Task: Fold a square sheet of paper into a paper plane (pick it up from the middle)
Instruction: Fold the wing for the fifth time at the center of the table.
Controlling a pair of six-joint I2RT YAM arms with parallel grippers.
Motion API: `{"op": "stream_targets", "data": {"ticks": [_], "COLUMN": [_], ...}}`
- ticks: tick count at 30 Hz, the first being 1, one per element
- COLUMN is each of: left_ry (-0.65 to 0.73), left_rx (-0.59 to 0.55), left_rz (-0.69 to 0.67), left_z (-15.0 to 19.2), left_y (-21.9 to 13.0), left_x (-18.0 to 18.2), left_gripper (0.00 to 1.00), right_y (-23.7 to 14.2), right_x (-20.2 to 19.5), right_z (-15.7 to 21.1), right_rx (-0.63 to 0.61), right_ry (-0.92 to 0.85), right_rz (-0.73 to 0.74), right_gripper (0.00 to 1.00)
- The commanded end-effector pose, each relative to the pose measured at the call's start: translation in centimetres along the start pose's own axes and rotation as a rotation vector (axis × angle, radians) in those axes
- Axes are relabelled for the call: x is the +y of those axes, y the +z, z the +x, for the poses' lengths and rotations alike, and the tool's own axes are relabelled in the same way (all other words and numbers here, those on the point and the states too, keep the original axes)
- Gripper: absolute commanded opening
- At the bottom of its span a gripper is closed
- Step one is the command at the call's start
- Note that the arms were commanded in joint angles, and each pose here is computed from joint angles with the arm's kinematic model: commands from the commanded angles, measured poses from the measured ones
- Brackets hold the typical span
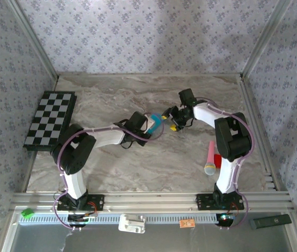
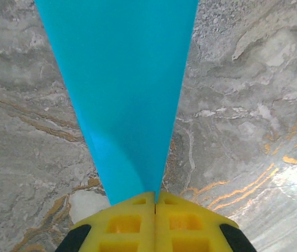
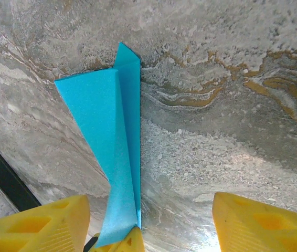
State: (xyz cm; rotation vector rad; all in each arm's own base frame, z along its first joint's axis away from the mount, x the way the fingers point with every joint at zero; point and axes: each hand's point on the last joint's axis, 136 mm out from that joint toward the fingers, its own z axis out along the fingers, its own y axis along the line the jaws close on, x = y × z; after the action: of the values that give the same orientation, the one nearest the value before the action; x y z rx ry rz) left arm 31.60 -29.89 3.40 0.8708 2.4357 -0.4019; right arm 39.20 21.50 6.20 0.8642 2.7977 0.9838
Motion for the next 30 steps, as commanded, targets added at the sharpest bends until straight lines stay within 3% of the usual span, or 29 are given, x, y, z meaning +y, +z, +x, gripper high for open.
{"op": "stream_targets", "data": {"ticks": [1,13,26,30], "left_ry": [-0.080,-0.289,-0.488,-0.547], "left_rx": [-0.012,-0.012,0.039,0.053], "left_rz": [0.108,0.223,0.333,0.351], "left_z": [-0.8,-1.6,-1.6,-1.4], "left_y": [-1.2,-1.6,-0.8,-0.6], "left_x": [-1.0,-0.4,-0.6,-0.8], "left_gripper": [0.00,0.00,0.00,0.00], "right_y": [-1.5,-2.1,-1.1,-0.7], "right_x": [0.0,-0.1,0.8,0.3], "right_z": [-0.3,-0.7,0.1,0.4], "right_rx": [-0.033,-0.061,-0.068,-0.076], "right_ry": [-0.020,-0.072,-0.233,-0.290], "right_rz": [0.009,0.005,-0.163,-0.139], "right_gripper": [0.65,0.66,0.62,0.61]}}
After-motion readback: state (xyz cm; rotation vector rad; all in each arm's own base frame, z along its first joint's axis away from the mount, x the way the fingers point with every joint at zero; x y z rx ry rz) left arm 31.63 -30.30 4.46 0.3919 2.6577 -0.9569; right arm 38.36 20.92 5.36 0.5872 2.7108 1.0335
